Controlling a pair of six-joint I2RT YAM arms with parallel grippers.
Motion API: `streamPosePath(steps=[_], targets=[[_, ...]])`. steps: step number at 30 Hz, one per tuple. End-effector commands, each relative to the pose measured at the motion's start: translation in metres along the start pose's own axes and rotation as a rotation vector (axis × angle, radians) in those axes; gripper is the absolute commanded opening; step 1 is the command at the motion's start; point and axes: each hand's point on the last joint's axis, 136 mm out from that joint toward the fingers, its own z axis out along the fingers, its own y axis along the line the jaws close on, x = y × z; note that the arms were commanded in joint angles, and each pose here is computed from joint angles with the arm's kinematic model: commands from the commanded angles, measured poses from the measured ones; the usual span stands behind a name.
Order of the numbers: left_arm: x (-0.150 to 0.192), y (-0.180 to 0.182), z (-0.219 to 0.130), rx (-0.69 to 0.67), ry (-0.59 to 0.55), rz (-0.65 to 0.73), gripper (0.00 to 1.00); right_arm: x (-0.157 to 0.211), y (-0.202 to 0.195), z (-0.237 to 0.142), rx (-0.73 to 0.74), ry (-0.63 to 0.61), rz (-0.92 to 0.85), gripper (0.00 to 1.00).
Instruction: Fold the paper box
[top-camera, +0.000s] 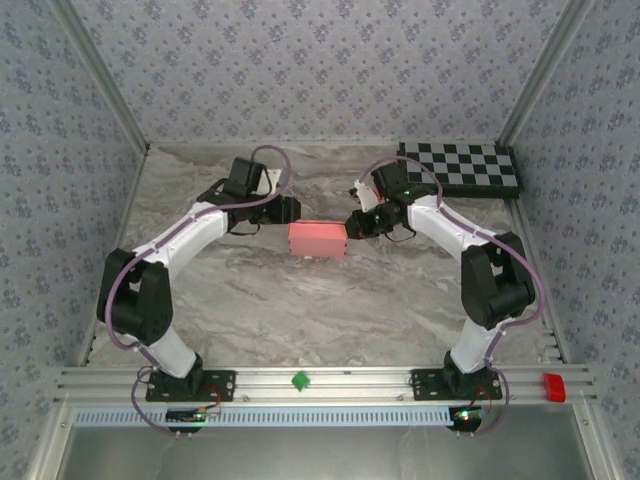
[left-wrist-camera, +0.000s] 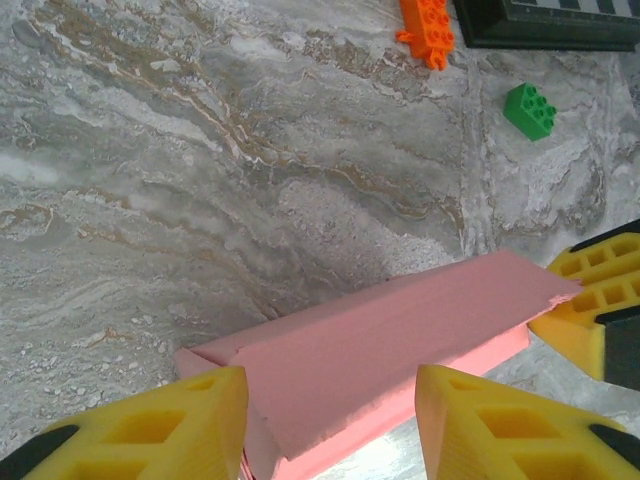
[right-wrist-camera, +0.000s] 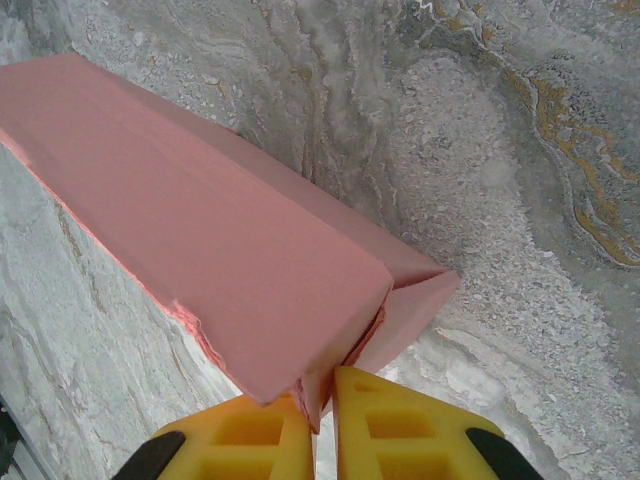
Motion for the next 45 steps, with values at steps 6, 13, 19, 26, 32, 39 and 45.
streamPosePath(steps=[6,13,19,26,32,39,45], targets=[[0.016,0.007,0.008,-0.028,0.079,-0.02,0.46,0.01,-0.002,0.004,0.026,0.047,0.021,0.14],[0.022,0.012,0.012,-0.043,0.099,-0.029,0.45,0.006,0.002,-0.004,0.025,0.023,0.005,0.22],[0.025,0.015,0.015,-0.049,0.107,-0.04,0.45,0.002,0.009,-0.012,0.006,-0.013,-0.015,0.36],[0.024,0.015,0.015,-0.048,0.105,-0.039,0.45,-0.009,0.022,-0.026,-0.064,-0.086,-0.031,0.47],[0.025,0.015,0.016,-0.049,0.108,-0.041,0.45,-0.019,0.032,-0.032,-0.126,-0.132,-0.026,0.48],[0.026,0.016,0.016,-0.048,0.109,-0.041,0.44,-0.027,0.024,-0.027,-0.116,-0.123,0.028,0.48],[0.028,0.016,0.015,-0.046,0.107,-0.043,0.44,-0.026,0.01,-0.017,-0.082,-0.101,0.086,0.46]])
